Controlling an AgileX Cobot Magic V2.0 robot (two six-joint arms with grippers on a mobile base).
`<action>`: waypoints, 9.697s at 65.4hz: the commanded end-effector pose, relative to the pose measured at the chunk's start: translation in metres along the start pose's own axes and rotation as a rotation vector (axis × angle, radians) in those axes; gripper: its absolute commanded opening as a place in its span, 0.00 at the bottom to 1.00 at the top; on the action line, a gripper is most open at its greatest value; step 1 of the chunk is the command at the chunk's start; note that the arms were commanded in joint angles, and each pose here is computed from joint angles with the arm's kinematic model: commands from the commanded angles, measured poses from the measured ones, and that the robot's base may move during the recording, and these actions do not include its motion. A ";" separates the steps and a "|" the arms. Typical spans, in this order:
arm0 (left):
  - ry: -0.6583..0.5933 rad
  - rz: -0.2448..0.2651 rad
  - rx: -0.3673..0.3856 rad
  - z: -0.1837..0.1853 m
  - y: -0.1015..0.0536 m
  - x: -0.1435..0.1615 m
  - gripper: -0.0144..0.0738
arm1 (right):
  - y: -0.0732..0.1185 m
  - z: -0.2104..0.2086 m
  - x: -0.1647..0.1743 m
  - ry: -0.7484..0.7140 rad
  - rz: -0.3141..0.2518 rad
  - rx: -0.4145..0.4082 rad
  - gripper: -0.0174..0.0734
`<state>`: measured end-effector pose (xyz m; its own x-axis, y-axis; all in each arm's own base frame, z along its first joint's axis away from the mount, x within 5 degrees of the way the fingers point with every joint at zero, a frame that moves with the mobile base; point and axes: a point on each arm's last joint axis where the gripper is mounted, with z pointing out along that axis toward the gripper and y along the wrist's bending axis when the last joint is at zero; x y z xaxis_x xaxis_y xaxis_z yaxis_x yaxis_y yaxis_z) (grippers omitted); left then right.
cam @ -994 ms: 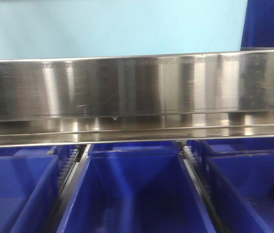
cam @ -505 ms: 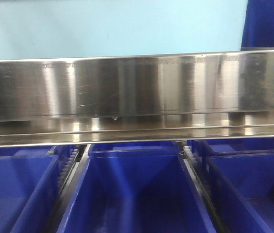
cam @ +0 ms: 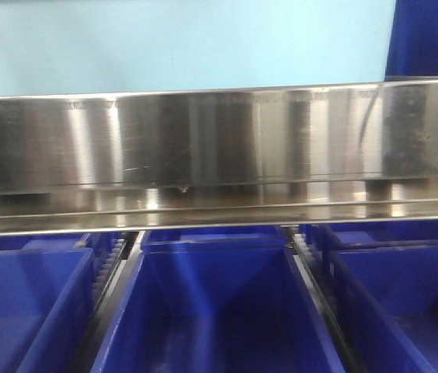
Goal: Move two blue bins to right shelf middle
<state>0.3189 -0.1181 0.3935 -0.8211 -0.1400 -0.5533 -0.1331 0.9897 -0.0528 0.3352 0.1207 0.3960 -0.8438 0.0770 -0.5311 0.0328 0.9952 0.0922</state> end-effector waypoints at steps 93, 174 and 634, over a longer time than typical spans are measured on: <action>0.040 0.109 0.002 0.008 0.003 0.006 0.70 | 0.004 0.014 0.000 0.035 -0.063 -0.015 0.54; 0.080 0.072 0.031 0.015 0.017 0.000 0.42 | 0.004 0.014 0.000 0.035 -0.063 -0.015 0.42; -0.572 0.014 0.284 -0.122 0.007 -0.042 0.04 | 0.012 -0.117 -0.028 -0.474 -0.073 -0.187 0.02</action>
<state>0.2882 -0.0981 0.4951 -0.5322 -0.1007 -0.8406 -0.0234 0.9943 -0.1043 0.3027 0.1144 0.4967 -0.5658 0.0295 -0.8240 -0.0722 0.9938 0.0851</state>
